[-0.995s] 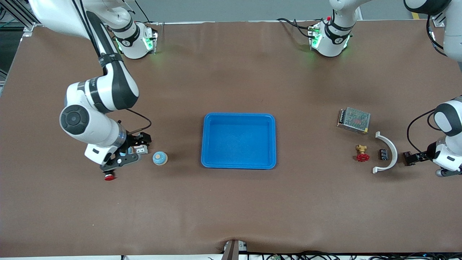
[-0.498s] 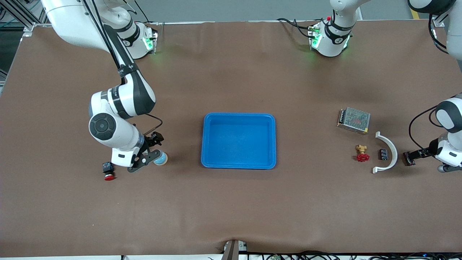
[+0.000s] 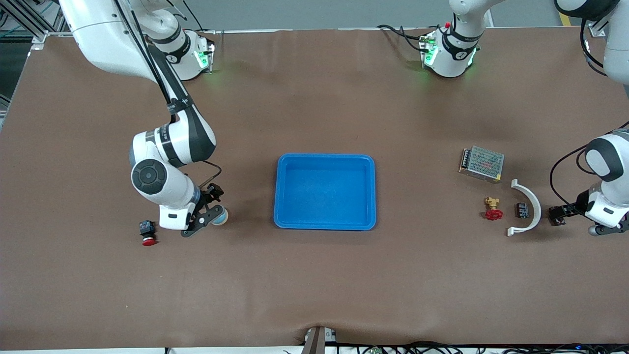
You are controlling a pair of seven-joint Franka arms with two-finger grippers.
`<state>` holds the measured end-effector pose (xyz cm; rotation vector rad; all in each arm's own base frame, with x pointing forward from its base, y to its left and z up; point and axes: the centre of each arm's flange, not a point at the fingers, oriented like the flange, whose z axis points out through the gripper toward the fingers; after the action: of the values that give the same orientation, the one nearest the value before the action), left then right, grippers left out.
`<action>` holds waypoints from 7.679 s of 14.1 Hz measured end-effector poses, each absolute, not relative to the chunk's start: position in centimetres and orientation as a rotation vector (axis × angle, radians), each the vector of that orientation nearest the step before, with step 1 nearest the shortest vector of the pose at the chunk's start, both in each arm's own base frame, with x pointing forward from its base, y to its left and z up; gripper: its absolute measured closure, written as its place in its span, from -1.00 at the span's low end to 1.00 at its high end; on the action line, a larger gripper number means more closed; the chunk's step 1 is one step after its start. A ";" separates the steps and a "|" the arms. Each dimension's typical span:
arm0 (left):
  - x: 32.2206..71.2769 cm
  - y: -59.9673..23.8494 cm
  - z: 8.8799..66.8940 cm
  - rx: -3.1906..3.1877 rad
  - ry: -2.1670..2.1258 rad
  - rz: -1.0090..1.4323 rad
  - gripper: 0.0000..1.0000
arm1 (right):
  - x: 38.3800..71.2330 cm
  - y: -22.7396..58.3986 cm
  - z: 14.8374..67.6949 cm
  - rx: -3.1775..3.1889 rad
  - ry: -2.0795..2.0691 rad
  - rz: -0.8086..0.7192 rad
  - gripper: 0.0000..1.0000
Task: Place electrolytic capacitor and blue bell in tray
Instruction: 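Lower and close the right gripper on the bell while the left grips the capacitor, then carry the bell with the right gripper while the left gripper carries the capacitor, then lower the bell into the tray and open the right gripper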
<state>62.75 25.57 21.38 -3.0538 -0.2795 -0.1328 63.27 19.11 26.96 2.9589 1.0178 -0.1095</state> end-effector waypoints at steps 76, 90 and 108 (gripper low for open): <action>62.8 -23.5 33.2 -2.720 -1.645 0.109 0.33 | 62.0 27.5 25.0 3.143 0.688 -0.127 -0.33; 59.3 -37.8 28.4 -2.380 -2.039 0.098 0.33 | 52.8 42.5 26.7 3.182 0.379 -0.141 -0.33; 61.8 -40.3 23.0 -2.360 -2.114 -0.029 0.33 | 50.6 45.6 20.8 3.218 0.333 -0.063 -0.33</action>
<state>61.82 -40.33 23.04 -2.3600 -2.1142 -0.0287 50.56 45.57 20.80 3.2178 0.3333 -0.0627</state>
